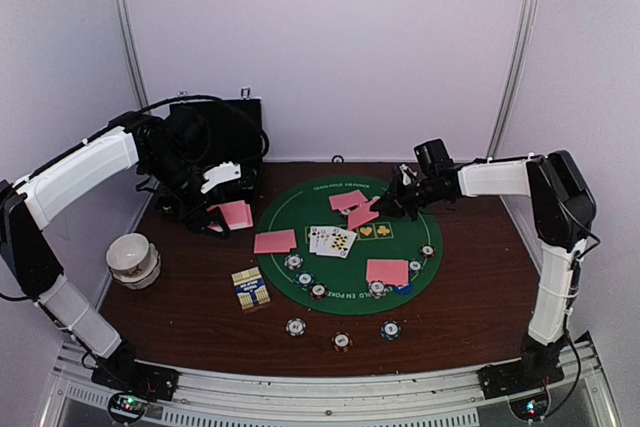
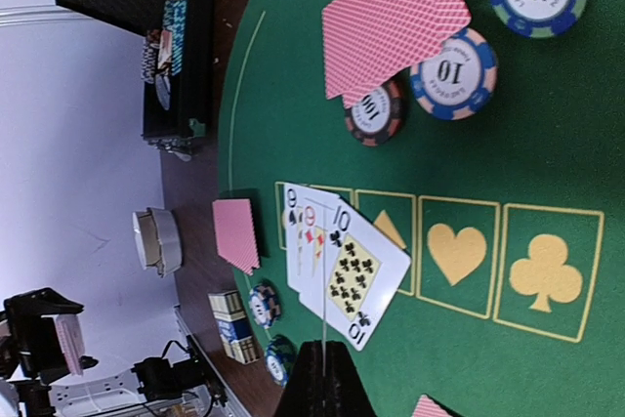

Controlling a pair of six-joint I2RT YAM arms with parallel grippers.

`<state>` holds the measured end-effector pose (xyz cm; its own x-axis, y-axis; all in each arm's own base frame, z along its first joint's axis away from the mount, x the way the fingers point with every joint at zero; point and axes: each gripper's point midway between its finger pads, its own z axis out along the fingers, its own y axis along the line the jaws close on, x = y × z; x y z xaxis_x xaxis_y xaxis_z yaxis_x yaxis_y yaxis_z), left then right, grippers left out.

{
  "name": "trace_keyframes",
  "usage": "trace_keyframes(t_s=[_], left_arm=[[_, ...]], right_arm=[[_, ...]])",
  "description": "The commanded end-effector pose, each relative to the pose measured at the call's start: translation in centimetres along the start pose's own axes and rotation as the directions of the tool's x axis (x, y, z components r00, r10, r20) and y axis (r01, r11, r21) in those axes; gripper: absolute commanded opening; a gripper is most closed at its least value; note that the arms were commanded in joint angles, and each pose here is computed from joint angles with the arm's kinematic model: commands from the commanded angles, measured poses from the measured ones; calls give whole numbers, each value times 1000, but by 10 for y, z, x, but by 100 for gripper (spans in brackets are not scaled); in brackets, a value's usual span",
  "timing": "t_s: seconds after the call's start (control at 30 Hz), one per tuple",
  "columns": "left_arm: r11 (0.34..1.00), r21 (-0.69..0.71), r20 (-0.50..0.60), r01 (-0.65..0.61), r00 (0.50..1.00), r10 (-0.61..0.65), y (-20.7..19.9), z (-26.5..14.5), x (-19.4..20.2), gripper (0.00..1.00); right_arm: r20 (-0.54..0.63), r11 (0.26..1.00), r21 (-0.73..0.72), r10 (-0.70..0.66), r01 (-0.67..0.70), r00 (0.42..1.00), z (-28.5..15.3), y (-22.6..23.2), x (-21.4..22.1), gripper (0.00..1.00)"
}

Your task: Distribute texas hold em gaming equipment

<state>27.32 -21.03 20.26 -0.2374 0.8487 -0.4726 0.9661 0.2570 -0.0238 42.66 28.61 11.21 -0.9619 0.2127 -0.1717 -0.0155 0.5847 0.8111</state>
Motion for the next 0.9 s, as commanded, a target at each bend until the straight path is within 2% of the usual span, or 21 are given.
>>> trace_keyframes(t_s=[0.0, 0.27, 0.5, 0.57, 0.63, 0.7, 0.87], left_arm=[[999, -24, 40, -24, 999, 25, -1, -12, -7, 0], [999, -27, 41, -25, 999, 26, -1, -13, -7, 0], [999, -23, 44, -26, 999, 27, -1, -13, -8, 0], [999, -24, 45, -26, 999, 27, -1, -13, -8, 0], [999, -24, 43, -25, 999, 26, -2, -13, -7, 0], [999, -21, 43, -24, 999, 25, -2, -12, -7, 0], [1000, -10, 45, -16, 999, 16, -2, -10, -8, 0]], right_arm=[[23, 993, 110, -44, 42, 999, 3, -31, -10, 0], [69, 986, 157, -63, 51, 996, 4, -55, -28, 0], [43, 982, 185, -50, 42, 998, 7, -73, -30, 0], [29, 978, 203, -52, 45, 998, 7, -77, -27, 6], [22, 974, 218, -57, 51, 998, 6, -79, -27, 18], [19, 970, 233, -71, 64, 997, 2, -77, -28, 27], [26, 965, 244, -102, 93, 994, -10, -62, -32, 37]])
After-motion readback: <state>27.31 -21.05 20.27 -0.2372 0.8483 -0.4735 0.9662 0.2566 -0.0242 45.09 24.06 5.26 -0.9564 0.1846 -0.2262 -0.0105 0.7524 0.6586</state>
